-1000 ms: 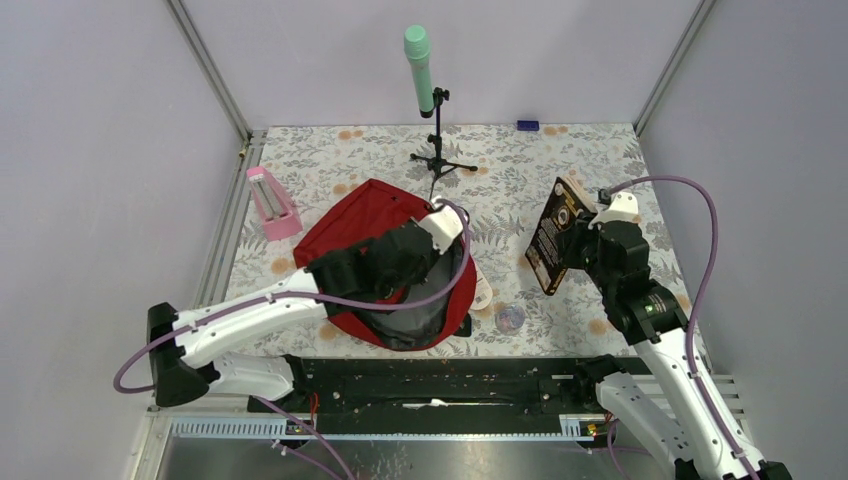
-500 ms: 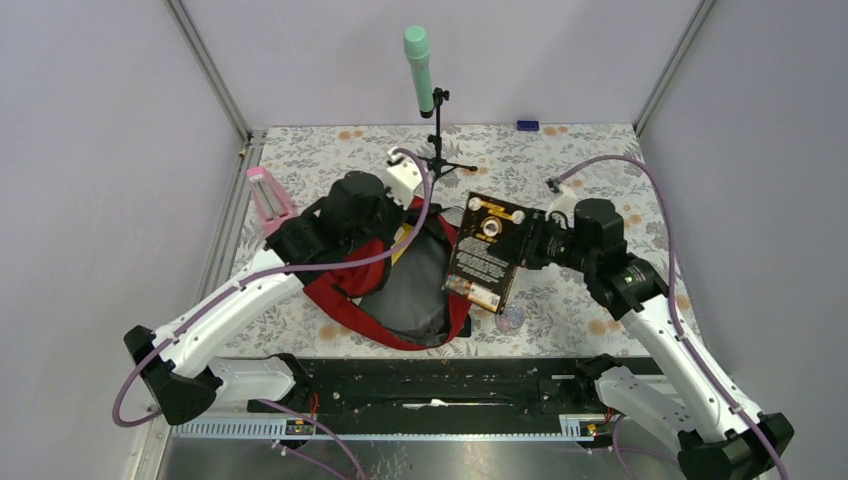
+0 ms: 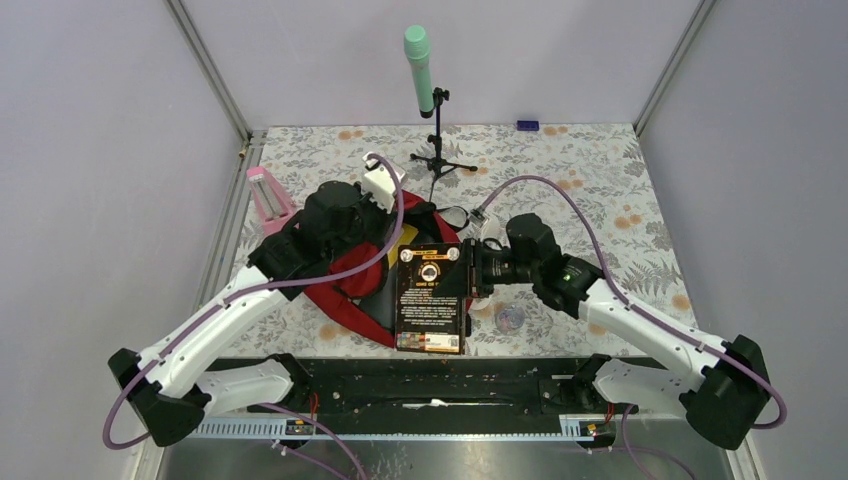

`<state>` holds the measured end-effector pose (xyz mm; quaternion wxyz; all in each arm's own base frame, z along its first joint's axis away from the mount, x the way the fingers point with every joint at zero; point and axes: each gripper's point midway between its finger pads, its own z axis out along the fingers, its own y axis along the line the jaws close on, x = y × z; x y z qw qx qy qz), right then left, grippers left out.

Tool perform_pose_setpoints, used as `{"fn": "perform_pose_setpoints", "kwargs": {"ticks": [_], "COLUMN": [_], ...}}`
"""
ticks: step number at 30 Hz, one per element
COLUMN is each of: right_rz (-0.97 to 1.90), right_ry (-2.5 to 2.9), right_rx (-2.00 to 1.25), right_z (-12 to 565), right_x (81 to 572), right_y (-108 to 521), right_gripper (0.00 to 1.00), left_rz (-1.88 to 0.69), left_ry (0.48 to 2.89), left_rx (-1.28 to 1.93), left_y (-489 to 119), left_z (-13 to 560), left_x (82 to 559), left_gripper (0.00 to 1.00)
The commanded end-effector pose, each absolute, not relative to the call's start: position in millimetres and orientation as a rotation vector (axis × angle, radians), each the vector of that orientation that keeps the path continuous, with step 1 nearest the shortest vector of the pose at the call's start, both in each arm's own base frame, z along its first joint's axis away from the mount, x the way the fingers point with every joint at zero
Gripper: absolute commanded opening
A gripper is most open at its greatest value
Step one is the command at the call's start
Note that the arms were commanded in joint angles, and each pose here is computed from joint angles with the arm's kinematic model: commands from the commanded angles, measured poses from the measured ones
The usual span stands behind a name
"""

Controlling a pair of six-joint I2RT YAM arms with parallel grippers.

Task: Pack the student bag
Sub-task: Place the book in the student bag.

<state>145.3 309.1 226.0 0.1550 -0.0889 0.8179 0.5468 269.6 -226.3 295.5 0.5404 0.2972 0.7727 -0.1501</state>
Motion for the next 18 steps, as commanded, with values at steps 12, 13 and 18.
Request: {"fn": "perform_pose_setpoints", "kwargs": {"ticks": [12, 13, 18], "right_rz": [1.527, 1.535, 1.5], "right_ry": [2.125, 2.096, 2.011], "right_rx": [0.346, 0.36, 0.438], "right_z": [230, 234, 242], "right_x": [239, 244, 268], "right_y": [336, 337, 343], "right_gripper": [0.0, 0.0, 0.0], "left_rz": [-0.551, -0.55, -0.555], "left_ry": [1.527, 1.525, 1.529], "left_rx": [0.739, 0.739, 0.747], "left_y": [-239, -239, -240], "left_z": [361, 361, 359], "left_x": [244, 244, 243], "left_gripper": [0.0, 0.0, 0.0]}}
